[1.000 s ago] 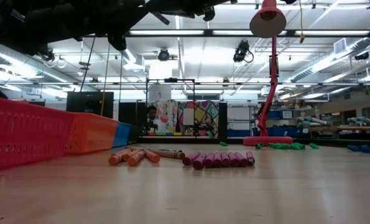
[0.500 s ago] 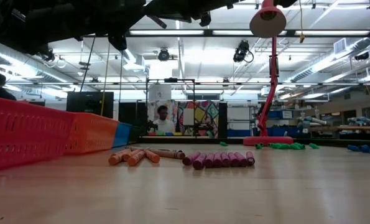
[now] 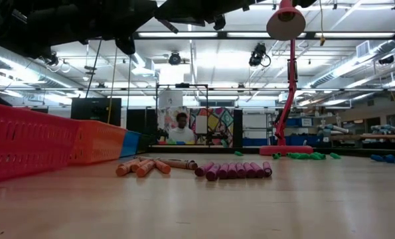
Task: Sort crayons
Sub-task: Put the black crayon into the blue bin
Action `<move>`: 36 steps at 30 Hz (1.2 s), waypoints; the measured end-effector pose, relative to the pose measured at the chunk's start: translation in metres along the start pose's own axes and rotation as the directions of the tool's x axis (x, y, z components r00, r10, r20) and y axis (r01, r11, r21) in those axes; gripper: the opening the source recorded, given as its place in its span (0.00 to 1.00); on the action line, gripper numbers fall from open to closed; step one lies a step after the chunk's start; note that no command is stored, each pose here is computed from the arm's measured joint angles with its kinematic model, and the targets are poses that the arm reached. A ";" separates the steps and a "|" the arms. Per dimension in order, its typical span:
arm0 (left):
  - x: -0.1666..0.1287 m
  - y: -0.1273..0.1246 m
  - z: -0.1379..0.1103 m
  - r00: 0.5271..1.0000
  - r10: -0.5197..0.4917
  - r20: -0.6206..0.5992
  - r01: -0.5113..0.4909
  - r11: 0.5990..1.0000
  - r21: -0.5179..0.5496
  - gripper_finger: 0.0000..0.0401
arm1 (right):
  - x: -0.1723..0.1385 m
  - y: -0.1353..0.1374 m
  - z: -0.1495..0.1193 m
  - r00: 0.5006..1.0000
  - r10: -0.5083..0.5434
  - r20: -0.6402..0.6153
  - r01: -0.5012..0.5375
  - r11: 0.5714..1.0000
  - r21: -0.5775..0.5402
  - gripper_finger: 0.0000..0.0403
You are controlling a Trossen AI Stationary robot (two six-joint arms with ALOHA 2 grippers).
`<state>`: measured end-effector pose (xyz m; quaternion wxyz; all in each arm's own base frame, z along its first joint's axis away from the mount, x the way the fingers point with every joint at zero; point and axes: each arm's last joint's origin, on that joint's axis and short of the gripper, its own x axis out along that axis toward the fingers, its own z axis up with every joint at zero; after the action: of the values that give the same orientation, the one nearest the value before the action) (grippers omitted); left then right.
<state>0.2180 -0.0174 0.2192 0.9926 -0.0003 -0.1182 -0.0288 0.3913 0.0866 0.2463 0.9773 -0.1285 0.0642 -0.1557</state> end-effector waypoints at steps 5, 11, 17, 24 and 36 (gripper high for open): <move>0.000 0.000 0.000 1.000 0.000 -0.002 0.000 1.000 0.000 0.10 | 0.000 0.000 0.000 1.000 0.000 -0.004 0.000 1.000 0.007 0.13; 0.000 0.000 -0.002 1.000 0.003 -0.018 -0.003 1.000 0.000 0.10 | -0.002 0.001 -0.005 0.997 -0.055 -0.060 0.052 0.998 -0.038 0.23; 0.000 0.002 -0.002 1.000 0.009 -0.026 -0.009 1.000 0.002 0.11 | -0.006 0.004 -0.006 0.993 -0.078 -0.088 0.073 0.996 -0.054 0.31; 0.000 0.002 -0.004 0.999 0.010 -0.040 -0.010 1.000 -0.006 0.11 | -0.007 0.004 -0.023 0.972 -0.068 -0.226 0.062 0.998 -0.035 0.36; -0.002 0.008 -0.018 0.956 0.224 -0.189 -0.221 0.975 0.036 0.11 | -0.016 0.002 -0.049 0.899 -0.117 -0.423 0.114 0.993 -0.032 0.37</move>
<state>0.2203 -0.0096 0.2008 0.9962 -0.0036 -0.0215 0.0838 0.3686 0.0826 0.1999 0.9286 -0.0985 0.2679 -0.2371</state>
